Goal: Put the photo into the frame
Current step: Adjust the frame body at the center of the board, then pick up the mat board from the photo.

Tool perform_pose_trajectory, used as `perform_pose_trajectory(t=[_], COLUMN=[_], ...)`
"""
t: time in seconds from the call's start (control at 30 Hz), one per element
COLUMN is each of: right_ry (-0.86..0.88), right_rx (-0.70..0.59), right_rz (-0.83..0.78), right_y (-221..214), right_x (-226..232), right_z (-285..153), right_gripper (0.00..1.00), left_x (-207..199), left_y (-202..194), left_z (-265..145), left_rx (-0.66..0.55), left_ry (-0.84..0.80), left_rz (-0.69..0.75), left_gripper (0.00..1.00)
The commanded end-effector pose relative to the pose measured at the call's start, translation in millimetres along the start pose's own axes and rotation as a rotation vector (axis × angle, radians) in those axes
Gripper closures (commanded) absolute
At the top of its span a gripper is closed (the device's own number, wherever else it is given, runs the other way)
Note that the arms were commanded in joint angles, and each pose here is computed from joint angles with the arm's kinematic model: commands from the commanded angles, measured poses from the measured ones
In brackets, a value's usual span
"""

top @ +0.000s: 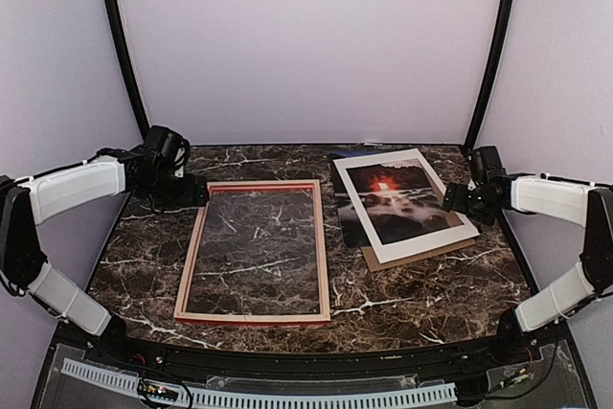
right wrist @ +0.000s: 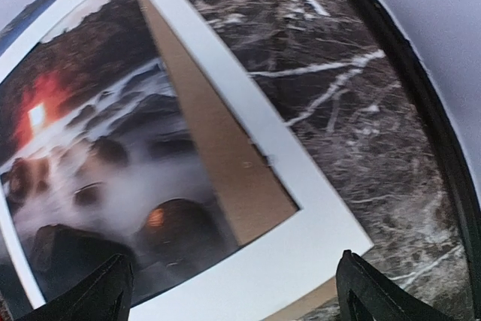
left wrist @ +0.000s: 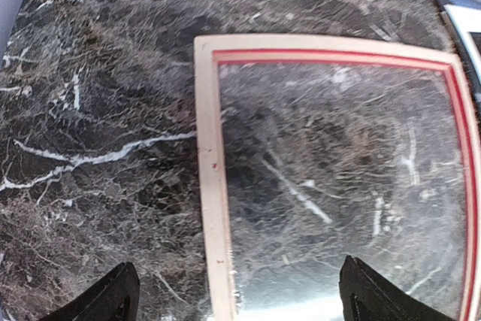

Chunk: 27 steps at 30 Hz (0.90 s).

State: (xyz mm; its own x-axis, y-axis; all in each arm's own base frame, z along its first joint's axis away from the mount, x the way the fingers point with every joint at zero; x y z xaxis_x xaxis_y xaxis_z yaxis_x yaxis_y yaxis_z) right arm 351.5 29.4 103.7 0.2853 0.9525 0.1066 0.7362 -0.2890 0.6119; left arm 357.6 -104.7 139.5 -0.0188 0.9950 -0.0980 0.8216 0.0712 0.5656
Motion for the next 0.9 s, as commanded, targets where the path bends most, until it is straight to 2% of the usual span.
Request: perform_pose_trajectory(t=[0.0, 0.17, 0.33, 0.87], right_ry=[-0.03, 0.043, 0.131, 0.283], right_rx=[0.041, 0.092, 0.139, 0.214], right_rz=[0.077, 0.235, 0.333, 0.415], right_y=[-2, -10, -25, -52], right_x=[-45, -79, -88, -73], right_z=[12, 28, 40, 60], right_gripper=[0.06, 0.09, 0.15, 0.4], left_x=[-31, -44, -49, -57], left_y=[9, 8, 2, -7], left_z=[-27, -38, -34, -25], left_rx=[-0.081, -0.081, -0.063, -0.026], left_ry=[-0.202, -0.29, -0.321, -0.356], left_rz=[-0.028, -0.04, -0.047, -0.055], left_gripper=[0.04, 0.04, 0.04, 0.04])
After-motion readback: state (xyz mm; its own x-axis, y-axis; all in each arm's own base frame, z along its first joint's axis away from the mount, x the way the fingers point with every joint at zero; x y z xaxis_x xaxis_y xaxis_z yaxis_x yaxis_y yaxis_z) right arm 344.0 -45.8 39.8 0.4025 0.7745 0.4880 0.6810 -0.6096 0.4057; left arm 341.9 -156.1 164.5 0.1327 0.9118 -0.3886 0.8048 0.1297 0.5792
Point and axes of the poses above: each gripper's point midway between its finger pads, its own z axis out along the fingers, its own x axis along the line the jaws close on, y = z × x, the point moved 1 cm from there along -z, back along the fingers, and after that the axes turned 2 degrees about -z, right-handed, at the moved point
